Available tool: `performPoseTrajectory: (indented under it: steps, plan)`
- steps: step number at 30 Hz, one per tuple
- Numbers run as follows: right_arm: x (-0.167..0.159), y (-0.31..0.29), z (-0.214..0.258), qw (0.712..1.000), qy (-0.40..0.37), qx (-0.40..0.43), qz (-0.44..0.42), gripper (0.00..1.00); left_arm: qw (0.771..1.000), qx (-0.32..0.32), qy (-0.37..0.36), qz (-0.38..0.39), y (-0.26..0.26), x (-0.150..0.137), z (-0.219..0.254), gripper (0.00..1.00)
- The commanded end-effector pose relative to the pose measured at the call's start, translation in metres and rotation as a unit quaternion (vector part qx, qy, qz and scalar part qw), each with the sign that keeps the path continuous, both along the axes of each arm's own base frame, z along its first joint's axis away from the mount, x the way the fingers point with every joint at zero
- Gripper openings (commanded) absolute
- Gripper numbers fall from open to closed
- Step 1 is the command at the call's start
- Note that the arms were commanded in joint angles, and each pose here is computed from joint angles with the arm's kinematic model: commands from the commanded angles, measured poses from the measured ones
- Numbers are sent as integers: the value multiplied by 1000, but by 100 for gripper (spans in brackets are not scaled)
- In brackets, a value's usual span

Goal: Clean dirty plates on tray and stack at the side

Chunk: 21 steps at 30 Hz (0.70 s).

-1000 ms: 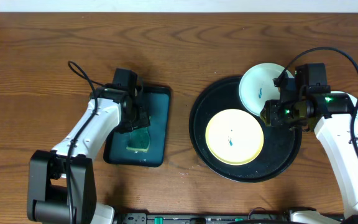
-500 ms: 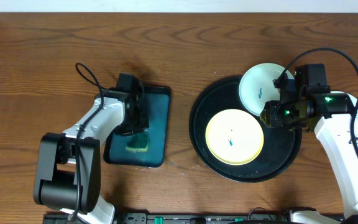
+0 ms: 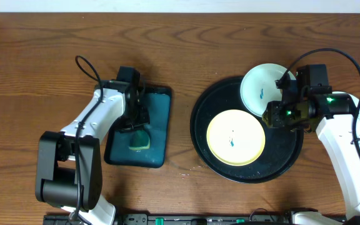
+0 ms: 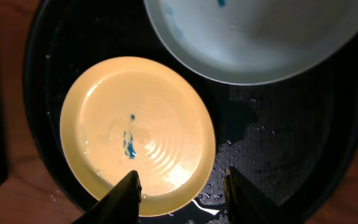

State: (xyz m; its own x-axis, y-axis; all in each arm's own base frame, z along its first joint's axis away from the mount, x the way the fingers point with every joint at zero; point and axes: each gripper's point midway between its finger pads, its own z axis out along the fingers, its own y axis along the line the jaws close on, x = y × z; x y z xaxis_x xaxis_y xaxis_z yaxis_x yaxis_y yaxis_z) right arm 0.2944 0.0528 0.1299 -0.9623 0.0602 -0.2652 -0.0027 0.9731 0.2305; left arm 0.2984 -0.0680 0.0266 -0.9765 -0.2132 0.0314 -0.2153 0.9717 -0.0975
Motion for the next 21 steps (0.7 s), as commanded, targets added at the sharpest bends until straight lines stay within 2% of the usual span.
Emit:
performPoseTrajectory:
  steps: [1,5,9,14,21]
  plan:
    - [-1,-19,-6,997,10,-36,-69,41,999,-15,-30,-8,-8,14,37,8]
    - [-6,-20,-31,996,28,-35,-71,42,996,-48,-69,-44,-31,26,75,8]
    - [-13,-6,-60,997,53,0,-47,42,988,-71,-108,-85,-65,32,102,7]
    - [-22,-4,-102,994,93,4,-49,37,976,-102,-149,-122,-131,32,112,7]
    - [-20,-3,-125,991,114,6,-67,10,964,-145,-174,-139,-203,26,107,8]
